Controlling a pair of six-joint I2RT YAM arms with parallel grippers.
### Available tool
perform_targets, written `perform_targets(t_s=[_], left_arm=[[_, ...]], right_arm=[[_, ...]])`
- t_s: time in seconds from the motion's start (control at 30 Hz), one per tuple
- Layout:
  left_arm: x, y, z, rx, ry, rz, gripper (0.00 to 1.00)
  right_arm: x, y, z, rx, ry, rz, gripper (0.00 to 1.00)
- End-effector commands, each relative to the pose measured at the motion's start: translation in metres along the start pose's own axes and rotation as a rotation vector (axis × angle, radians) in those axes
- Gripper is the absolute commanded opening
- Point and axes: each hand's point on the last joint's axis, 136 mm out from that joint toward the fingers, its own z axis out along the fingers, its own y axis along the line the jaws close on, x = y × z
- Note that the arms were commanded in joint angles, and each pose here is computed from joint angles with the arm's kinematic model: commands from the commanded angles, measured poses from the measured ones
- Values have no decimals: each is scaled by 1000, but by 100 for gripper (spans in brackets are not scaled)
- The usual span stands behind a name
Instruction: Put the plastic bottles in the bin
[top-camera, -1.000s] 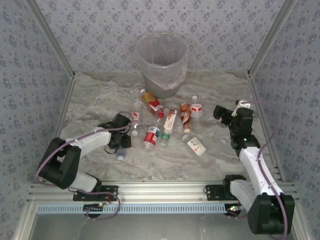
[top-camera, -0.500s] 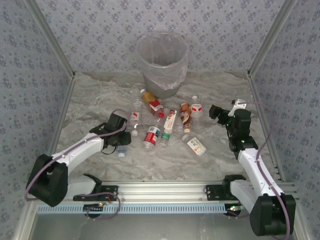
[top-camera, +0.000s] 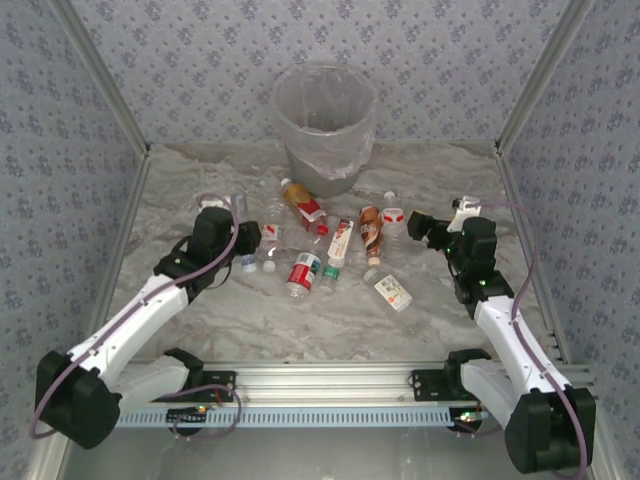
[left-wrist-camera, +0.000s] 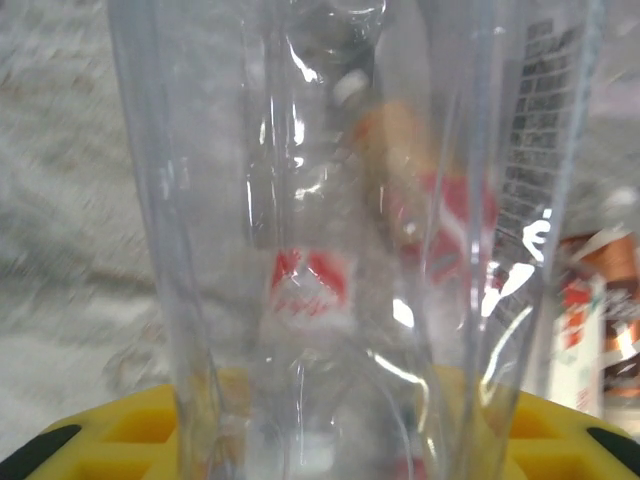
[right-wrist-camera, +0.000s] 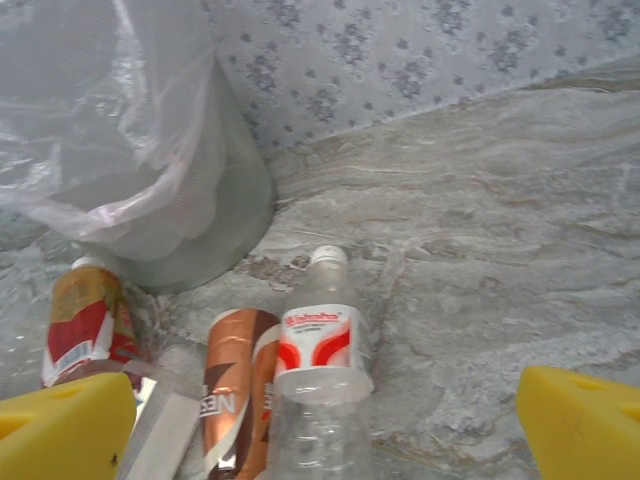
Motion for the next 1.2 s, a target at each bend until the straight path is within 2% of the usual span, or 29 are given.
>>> perform_targets(t_s=[0.0,0.23,0.37,0.6,0.8,0.9,1.07,1.17], left_arm=[[-54,-50,1,159,-110,18,31],[-113,-117,13,347,-191,59,31],[-152,-149,8,441,-325,86,32],[-209,-186,8,498,-493,166,32],[-261,-208,0,557,-749,149,34],[-275,-219,9,565,-759,139,34],[-280,-233,35,598,-739,108,34],[-282,-238,55,580,-690,107,34]], right_arm=[[-16,24,-6,-75,-8,-65,100],[-2,39,-14,-87,91,-137,100],[4,44,-19,-86,122,-151,100],[5,45,-25,-65,102,-165,100],[0,47,-27,-63,77,-159,100],[0,47,-30,-54,71,-157,100],[3,42,-37,-31,61,-152,100],[2,38,-41,-14,53,-151,100]])
